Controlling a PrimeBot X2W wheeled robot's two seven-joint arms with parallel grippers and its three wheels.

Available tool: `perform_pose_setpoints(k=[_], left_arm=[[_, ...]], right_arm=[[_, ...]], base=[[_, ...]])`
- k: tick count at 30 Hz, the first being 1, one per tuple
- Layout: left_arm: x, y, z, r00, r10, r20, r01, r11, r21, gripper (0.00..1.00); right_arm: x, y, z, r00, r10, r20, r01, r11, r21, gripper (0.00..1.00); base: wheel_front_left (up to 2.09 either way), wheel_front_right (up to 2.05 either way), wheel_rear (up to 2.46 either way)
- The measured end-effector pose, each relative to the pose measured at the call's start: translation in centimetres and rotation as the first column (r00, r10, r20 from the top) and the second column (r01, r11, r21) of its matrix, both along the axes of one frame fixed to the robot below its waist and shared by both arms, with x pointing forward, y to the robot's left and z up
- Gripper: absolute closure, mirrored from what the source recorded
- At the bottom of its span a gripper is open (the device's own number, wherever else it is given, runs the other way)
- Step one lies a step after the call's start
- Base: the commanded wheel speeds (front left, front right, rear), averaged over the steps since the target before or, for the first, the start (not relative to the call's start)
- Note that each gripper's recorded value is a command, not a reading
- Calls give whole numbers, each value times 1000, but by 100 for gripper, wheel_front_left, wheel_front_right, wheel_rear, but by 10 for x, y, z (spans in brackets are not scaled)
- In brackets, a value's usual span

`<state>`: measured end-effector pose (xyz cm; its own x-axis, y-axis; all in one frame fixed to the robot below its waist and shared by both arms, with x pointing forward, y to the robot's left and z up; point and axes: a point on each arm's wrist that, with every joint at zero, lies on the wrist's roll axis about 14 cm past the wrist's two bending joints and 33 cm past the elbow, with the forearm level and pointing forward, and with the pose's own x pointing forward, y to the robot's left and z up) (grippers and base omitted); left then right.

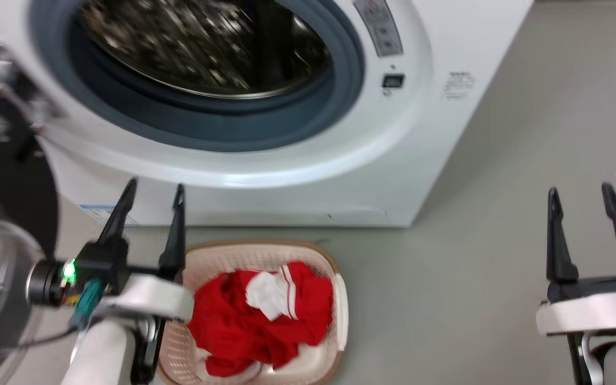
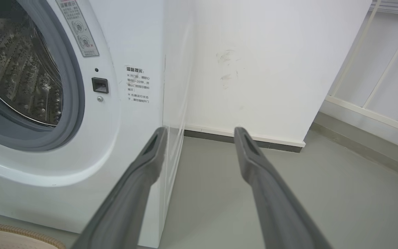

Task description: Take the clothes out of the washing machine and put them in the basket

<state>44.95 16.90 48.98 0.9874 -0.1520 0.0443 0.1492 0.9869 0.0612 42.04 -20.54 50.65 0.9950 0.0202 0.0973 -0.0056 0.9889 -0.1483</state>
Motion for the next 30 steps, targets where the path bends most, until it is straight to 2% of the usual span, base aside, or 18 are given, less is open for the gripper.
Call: perform_pose_setpoints(k=[6,13,21,30], left_arm=[[-47,31,33,988,132,80,-128,990,-53,0],[-87,37,41,980,170,103,-166,985,-50,0],[-103,16,35,985,147,91,-143,989,-47,0],[-103,8,39,986,130,107,-128,991,-22,0]], right_arm=[[-17,15,16,998,44,37,-44,999,19,0],[-42,25,29,995,73,70,-77,996,45,0],[-68,18,29,996,49,71,-53,996,66,0],[-75,16,34,995,42,87,-48,996,69,0]], base=[[0,0,0],[0,0,0],[0,0,0],[0,0,0]])
